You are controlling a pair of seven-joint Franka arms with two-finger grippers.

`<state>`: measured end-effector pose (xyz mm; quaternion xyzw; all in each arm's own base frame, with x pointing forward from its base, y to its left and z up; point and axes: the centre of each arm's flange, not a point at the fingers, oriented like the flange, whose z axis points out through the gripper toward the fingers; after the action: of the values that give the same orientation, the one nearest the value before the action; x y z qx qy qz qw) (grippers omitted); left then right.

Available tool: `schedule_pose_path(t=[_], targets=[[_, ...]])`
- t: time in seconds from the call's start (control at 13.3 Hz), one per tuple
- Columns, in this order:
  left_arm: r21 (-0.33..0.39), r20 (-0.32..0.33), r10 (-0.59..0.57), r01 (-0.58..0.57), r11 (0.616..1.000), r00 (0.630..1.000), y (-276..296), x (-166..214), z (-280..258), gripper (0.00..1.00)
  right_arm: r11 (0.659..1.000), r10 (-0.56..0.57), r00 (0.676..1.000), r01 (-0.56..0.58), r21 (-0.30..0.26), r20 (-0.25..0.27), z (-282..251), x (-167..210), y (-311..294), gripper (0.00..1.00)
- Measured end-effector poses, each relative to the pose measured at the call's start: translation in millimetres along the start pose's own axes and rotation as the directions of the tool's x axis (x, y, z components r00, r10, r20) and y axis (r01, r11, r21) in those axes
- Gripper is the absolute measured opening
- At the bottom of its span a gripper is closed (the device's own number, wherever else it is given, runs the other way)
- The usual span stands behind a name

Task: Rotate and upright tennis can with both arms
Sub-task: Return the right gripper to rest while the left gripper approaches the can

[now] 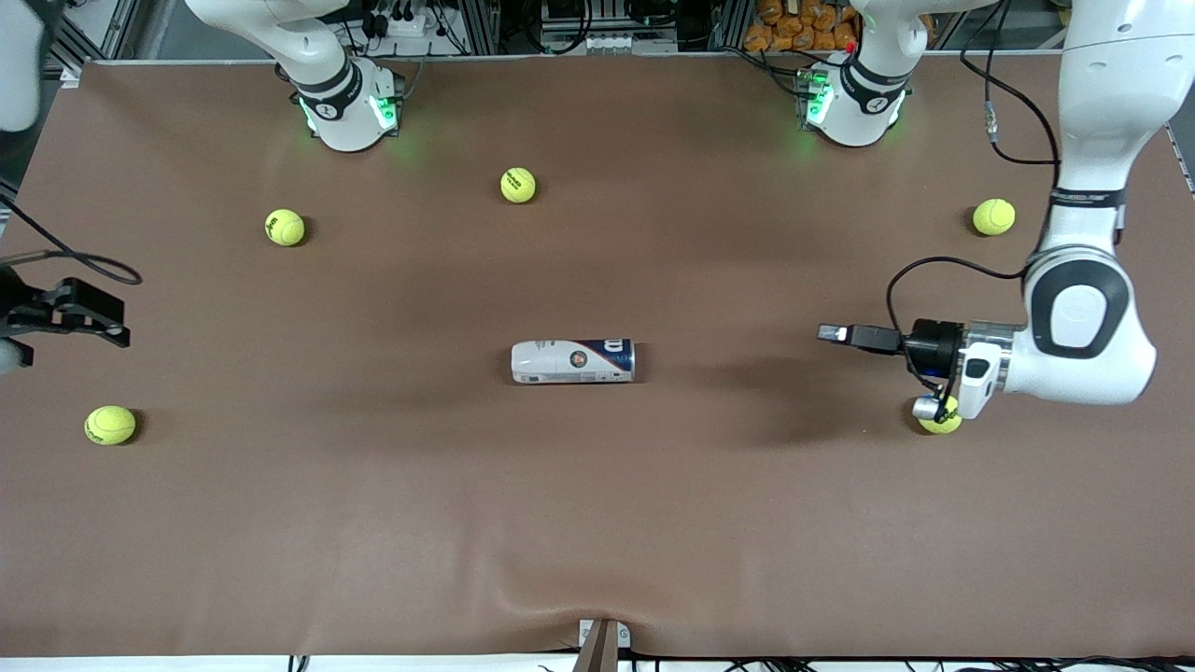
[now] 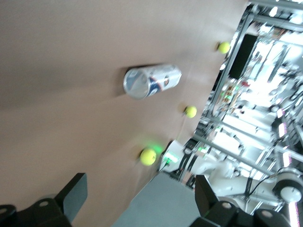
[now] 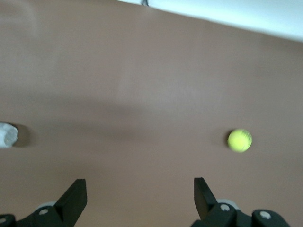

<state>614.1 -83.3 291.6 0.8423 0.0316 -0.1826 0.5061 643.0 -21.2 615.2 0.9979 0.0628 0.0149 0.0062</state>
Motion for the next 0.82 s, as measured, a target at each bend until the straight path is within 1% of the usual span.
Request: schedule_pose_path(t=[0.15,0.22,0.3,0.45,0.6,0.82], targets=[[-0.018,-0.03,-0.011,0.01,1.0,0.999,0.8,3.6,28.3,1.0,0.989,0.142,0.989,-0.143,0.038,0.041,13.2,-11.9,1.4,1.0],[-0.025,-0.041,-0.016,0.015,1.0,0.999,2.3,4.6,40.2,1.0,0.98,0.189,0.98,-0.192,0.047,0.056,17.3,-20.2,1.2,1.0],[-0.033,-0.05,-0.021,0.019,0.999,0.999,3.1,5.0,49.5,1.0,0.974,0.218,0.974,-0.221,0.056,0.056,20.8,-29.2,3.1,1.0],[-0.035,-0.067,-0.026,0.024,0.999,0.997,3.0,5.2,66.1,1.0,0.966,0.245,0.968,-0.248,0.075,0.047,31.6,-49.2,9.4,1.0],[-0.041,-0.075,-0.023,0.02,0.999,0.997,0.0,4.9,87.5,1.0,0.963,0.251,0.966,-0.255,0.087,0.058,39.1,-64.0,9.7,1.0],[-0.091,-0.069,0.003,-0.009,0.996,0.998,-17.4,10.8,127.9,1.0,0.964,0.25,0.967,-0.254,0.085,0.055,34.5,-70.5,10.1,1.0]])
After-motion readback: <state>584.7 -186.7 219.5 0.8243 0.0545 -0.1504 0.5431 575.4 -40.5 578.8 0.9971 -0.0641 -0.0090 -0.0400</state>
